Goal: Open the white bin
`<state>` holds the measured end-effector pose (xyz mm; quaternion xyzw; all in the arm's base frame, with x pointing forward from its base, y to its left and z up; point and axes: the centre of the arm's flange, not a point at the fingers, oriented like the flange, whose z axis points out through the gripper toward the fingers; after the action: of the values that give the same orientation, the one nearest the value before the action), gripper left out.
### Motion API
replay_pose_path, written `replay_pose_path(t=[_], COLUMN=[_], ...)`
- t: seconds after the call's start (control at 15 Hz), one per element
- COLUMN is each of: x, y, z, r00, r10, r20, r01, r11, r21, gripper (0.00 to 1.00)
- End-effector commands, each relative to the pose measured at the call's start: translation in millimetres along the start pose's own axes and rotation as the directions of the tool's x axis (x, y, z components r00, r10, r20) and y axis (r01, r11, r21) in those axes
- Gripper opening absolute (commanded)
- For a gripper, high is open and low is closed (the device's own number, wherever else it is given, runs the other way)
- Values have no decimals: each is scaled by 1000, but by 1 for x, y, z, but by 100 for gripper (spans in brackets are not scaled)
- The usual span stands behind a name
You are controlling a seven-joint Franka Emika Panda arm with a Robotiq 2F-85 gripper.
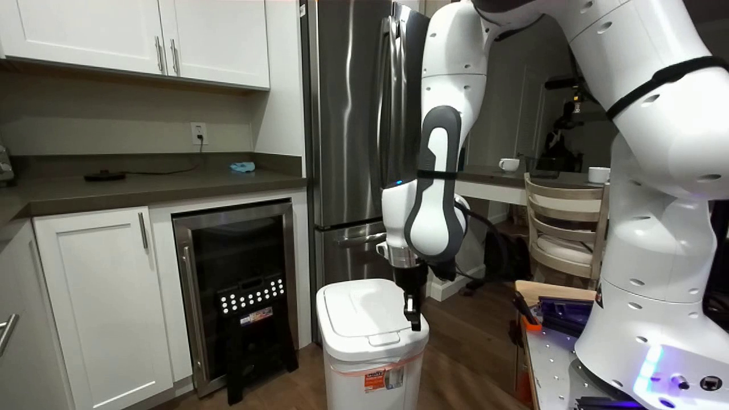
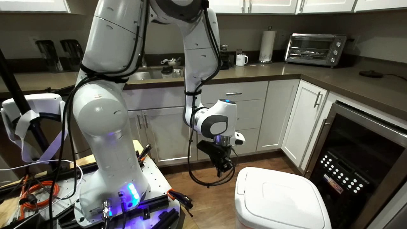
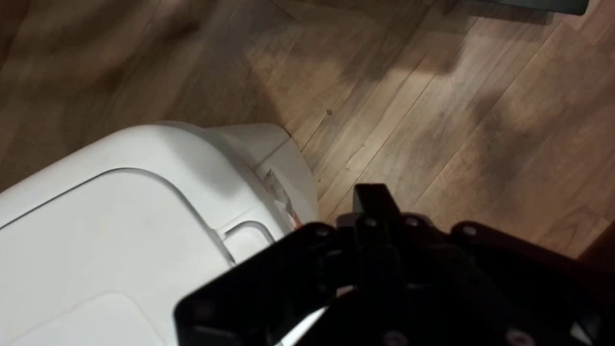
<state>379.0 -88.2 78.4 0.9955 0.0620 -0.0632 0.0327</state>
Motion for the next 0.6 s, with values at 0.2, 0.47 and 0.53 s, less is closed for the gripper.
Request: replay_pose_path(t=[0.2,0.47,0.53], x=[28,82,95], y=[-18,18,32], z=[50,71,75], r00=[996,997,997], r10=[-38,-18,-3], r20=[-76,-80,-83], r01=[39,19,4], r11=[999,1000,1000], r21=[15,12,5], gripper=[0,0,0])
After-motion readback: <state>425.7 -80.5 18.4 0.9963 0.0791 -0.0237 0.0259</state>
